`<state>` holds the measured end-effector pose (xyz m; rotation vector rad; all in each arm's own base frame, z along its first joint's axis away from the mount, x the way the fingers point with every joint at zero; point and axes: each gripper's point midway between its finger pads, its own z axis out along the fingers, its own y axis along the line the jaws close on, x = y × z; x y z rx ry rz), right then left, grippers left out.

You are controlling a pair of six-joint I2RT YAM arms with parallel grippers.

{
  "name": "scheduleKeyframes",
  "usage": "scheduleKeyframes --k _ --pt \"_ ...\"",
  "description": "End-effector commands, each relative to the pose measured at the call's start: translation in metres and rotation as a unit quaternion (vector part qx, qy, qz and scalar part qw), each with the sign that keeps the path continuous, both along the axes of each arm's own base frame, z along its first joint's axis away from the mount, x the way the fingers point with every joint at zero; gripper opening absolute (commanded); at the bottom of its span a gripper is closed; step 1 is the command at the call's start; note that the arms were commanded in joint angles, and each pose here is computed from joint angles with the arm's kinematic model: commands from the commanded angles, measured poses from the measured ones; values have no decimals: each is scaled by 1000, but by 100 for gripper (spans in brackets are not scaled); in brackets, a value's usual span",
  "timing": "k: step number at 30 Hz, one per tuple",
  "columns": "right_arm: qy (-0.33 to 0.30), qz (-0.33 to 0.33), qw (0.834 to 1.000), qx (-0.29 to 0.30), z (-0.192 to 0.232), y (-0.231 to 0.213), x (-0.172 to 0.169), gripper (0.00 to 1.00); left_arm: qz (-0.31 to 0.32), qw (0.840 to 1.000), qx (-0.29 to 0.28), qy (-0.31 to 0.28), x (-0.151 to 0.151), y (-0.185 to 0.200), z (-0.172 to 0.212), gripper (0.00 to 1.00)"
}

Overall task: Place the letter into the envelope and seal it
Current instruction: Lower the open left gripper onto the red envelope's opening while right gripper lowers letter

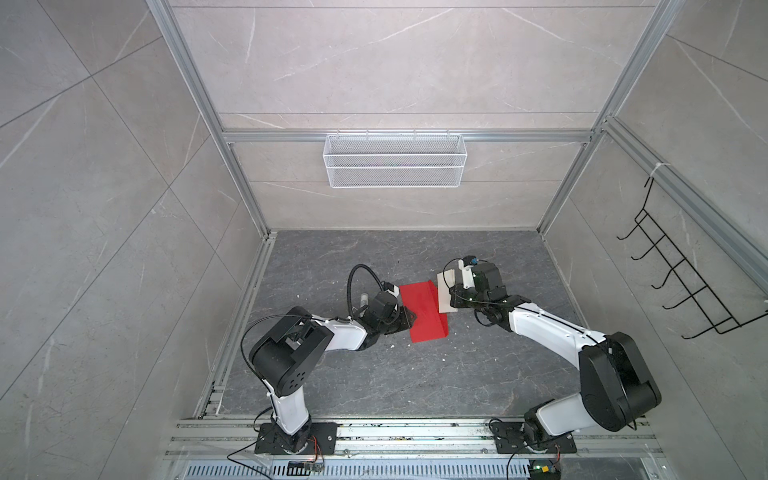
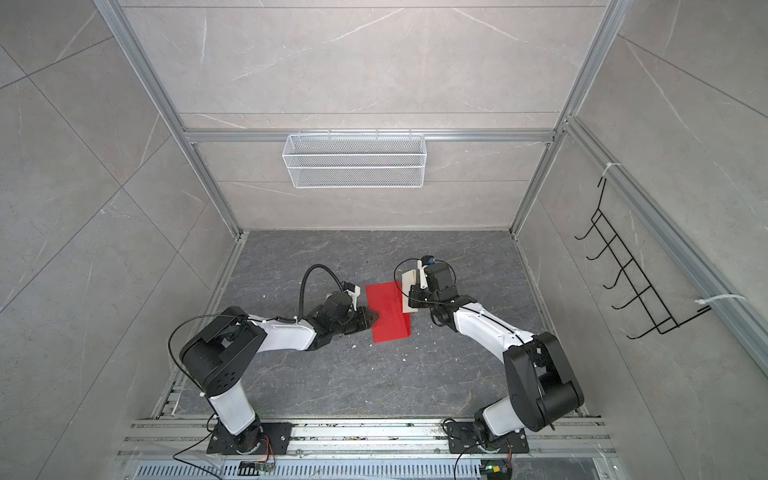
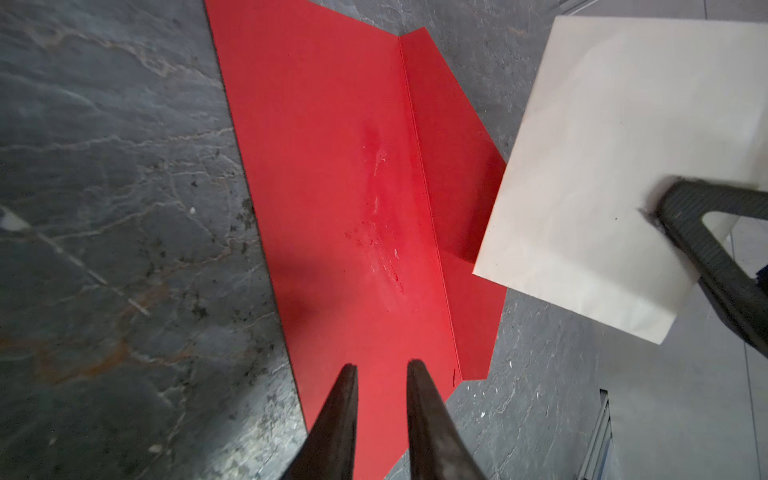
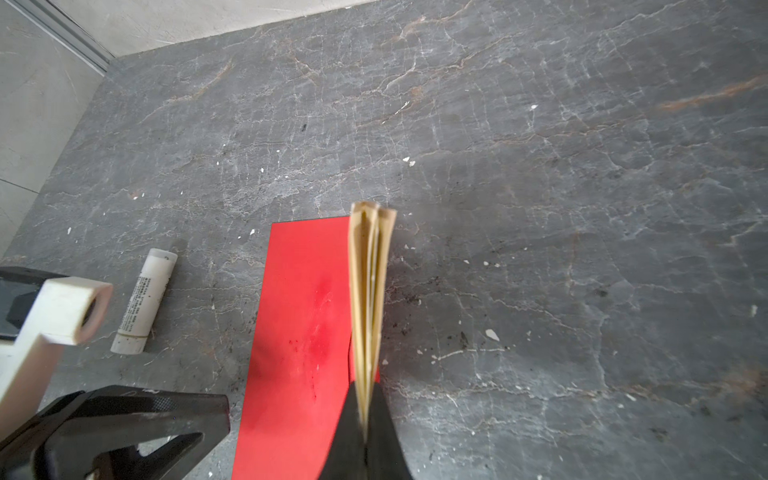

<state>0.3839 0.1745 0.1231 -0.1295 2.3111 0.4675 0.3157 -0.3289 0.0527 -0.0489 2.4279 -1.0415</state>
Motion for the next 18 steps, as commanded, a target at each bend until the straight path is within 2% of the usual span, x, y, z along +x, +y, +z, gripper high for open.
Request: scheduleKeyframes --k 1,18 --pt "-4 -8 1000 -16 -4 -5 4 0 4 1000 1 -17 9 -5 4 22" --pt "38 -11 998 -39 -34 -10 0 0 2 1000 18 2 5 -6 -16 17"
